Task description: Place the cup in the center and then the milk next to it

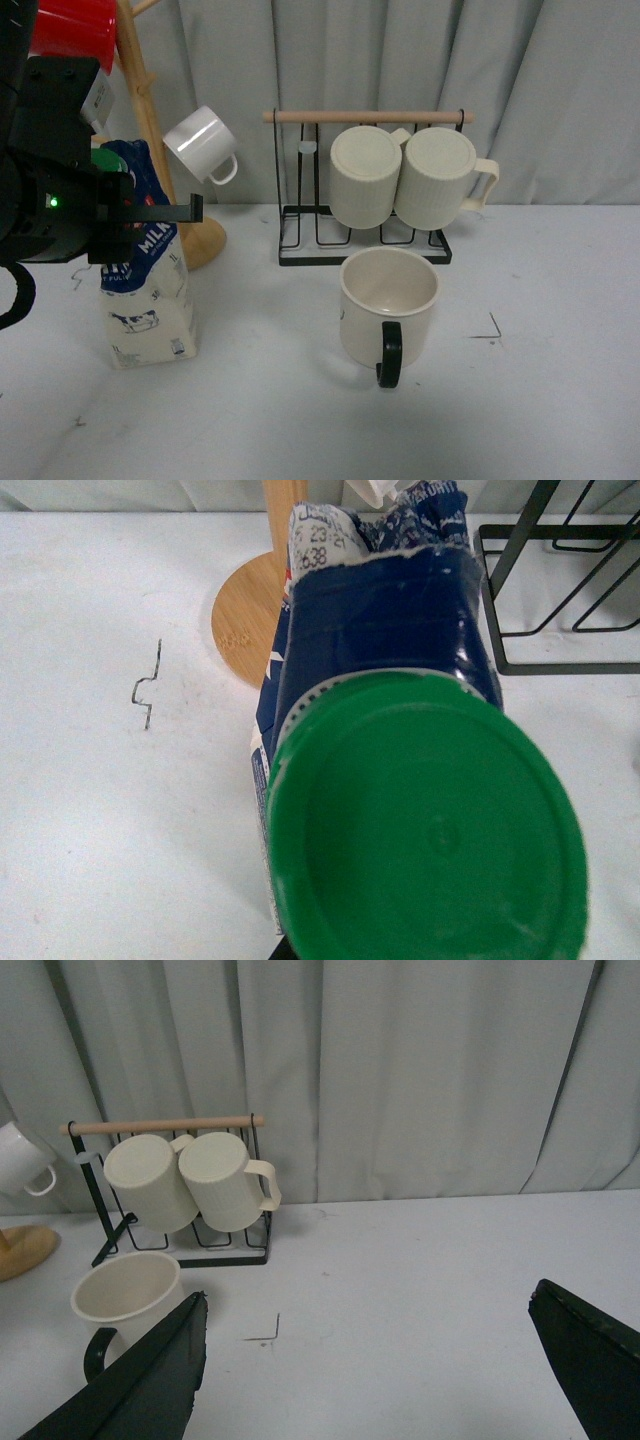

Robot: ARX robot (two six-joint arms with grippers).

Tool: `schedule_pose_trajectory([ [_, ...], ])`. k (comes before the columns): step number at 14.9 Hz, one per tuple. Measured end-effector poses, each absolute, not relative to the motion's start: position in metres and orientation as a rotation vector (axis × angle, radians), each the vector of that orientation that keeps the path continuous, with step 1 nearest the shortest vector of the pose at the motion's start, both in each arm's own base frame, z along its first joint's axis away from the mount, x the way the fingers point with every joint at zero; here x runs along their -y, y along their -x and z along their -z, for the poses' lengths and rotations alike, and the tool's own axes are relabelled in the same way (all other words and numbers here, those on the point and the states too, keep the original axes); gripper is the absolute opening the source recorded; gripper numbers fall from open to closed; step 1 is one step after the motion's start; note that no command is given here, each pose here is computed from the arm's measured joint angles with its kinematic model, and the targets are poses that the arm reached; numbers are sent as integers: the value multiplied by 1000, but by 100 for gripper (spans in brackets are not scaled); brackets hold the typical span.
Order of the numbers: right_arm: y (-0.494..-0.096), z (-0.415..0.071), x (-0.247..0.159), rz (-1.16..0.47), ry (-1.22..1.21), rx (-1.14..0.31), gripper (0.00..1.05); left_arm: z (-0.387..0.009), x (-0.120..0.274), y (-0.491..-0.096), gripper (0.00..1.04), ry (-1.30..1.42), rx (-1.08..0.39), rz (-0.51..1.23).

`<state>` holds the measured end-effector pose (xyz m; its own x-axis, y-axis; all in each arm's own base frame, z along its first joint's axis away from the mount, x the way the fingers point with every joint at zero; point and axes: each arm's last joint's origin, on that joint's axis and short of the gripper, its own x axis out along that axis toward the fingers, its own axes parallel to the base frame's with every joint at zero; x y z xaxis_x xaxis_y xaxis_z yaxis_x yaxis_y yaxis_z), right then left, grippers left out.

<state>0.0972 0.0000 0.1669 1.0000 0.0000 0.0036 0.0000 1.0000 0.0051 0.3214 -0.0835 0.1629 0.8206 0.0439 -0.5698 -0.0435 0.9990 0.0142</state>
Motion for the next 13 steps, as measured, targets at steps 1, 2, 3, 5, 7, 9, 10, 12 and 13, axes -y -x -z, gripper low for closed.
schedule_pose_trajectory([
  [1,-97,-167,0,0,-5,4,98,-167,87,-320,3,-6,-602,-42],
  [2,-97,-167,0,0,-5,4,98,-174,93,-319,3,-8,-585,-30],
  [3,-97,-167,0,0,-5,4,98,-183,101,-319,3,-6,-557,-8],
  [5,-97,-167,0,0,-5,4,98,-202,118,-321,3,3,-497,41],
  [7,-97,-167,0,0,-5,4,98,-208,132,-318,3,0,-473,78],
  [9,-97,-167,0,0,-5,4,98,-205,143,-314,3,-15,-485,99],
  [10,-97,-167,0,0,-5,4,98,-204,149,-312,3,-21,-485,107],
  [12,-97,-167,0,0,-5,4,98,-200,158,-310,3,-26,-488,123],
  [13,-97,-167,0,0,-5,4,98,-198,161,-309,3,-29,-486,126],
])
